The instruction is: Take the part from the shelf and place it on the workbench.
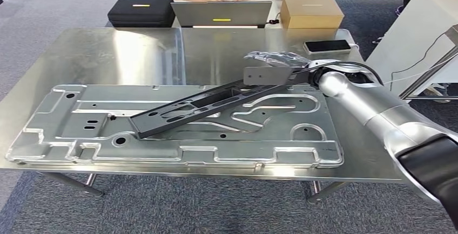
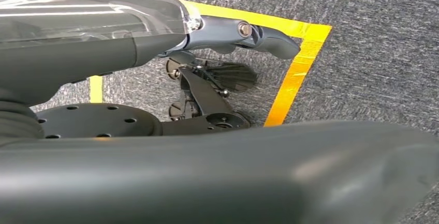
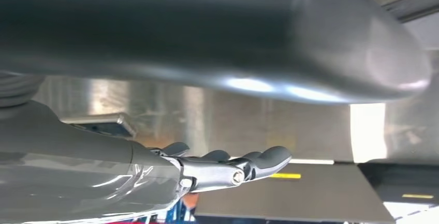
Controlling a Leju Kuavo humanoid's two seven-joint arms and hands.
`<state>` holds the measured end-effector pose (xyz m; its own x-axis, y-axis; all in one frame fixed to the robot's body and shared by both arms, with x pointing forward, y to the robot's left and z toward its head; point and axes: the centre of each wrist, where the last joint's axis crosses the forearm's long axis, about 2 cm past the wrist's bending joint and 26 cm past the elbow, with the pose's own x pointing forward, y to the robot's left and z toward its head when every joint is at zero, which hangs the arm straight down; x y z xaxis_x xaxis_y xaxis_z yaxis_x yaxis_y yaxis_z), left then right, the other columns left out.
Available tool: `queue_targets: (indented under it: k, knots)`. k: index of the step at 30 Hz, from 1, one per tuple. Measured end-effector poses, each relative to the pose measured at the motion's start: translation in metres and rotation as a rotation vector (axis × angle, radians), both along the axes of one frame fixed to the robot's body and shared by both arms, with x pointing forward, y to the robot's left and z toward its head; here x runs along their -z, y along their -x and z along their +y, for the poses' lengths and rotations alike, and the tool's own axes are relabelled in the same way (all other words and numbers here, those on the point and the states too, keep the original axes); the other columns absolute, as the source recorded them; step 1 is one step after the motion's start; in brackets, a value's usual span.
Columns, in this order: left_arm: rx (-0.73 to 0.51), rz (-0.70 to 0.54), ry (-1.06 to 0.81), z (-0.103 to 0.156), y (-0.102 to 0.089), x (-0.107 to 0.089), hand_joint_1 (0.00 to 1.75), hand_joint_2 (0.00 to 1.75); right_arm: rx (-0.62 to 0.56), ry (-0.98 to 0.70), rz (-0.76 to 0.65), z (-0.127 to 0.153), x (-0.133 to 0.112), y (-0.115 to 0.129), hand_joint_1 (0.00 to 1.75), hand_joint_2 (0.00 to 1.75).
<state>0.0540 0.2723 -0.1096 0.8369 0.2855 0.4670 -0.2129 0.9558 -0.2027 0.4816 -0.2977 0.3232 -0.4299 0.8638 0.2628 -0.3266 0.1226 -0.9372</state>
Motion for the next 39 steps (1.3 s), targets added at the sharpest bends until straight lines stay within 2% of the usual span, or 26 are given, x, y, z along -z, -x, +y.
queue_targets:
  k: [2, 4, 7, 9, 11, 14, 19, 25, 33, 39]
  knots:
    - [0.001, -0.001, 0.0, 0.0, 0.0, 0.0, 0.0, 0.0, -0.024, -0.105, -0.082, -0.003, 0.01, 0.006, 0.0, 0.0]
    - [0.003, -0.001, 0.001, 0.0, 0.0, 0.0, 0.0, 0.0, -0.058, -0.256, -0.176, -0.002, 0.032, 0.019, 0.0, 0.0]
    - [0.006, -0.008, 0.006, -0.001, 0.001, 0.0, 0.0, 0.0, -0.144, -0.517, -0.215, 0.011, 0.077, 0.052, 0.0, 0.0]
    - [0.011, -0.011, 0.007, -0.002, 0.002, 0.0, 0.0, 0.0, -0.224, -0.753, -0.21, 0.023, 0.096, 0.08, 0.0, 0.0]
    - [0.015, -0.009, 0.007, -0.002, 0.003, 0.0, 0.0, 0.0, -0.29, -0.961, -0.224, 0.031, 0.099, 0.105, 0.0, 0.0]
    - [0.016, -0.006, 0.007, -0.002, 0.005, 0.001, 0.0, 0.0, -0.329, -1.118, -0.264, 0.033, 0.095, 0.132, 0.0, 0.0]
    - [0.017, -0.003, 0.007, -0.002, 0.006, 0.001, 0.0, 0.0, -0.411, -1.283, -0.36, 0.029, 0.08, 0.164, 0.0, 0.0]
    - [0.018, -0.002, 0.007, -0.002, 0.006, 0.001, 0.0, 0.0, -0.525, -1.387, -0.477, 0.026, 0.054, 0.192, 0.0, 0.0]
    - [0.019, -0.006, 0.014, -0.002, 0.004, 0.0, 0.0, 0.0, -0.615, -1.402, -0.563, 0.023, 0.033, 0.21, 0.0, 0.0]
    - [0.021, 0.002, 0.021, -0.003, 0.006, 0.001, 0.0, 0.0, -0.631, -1.408, -0.535, 0.024, 0.04, 0.217, 0.0, 0.0]
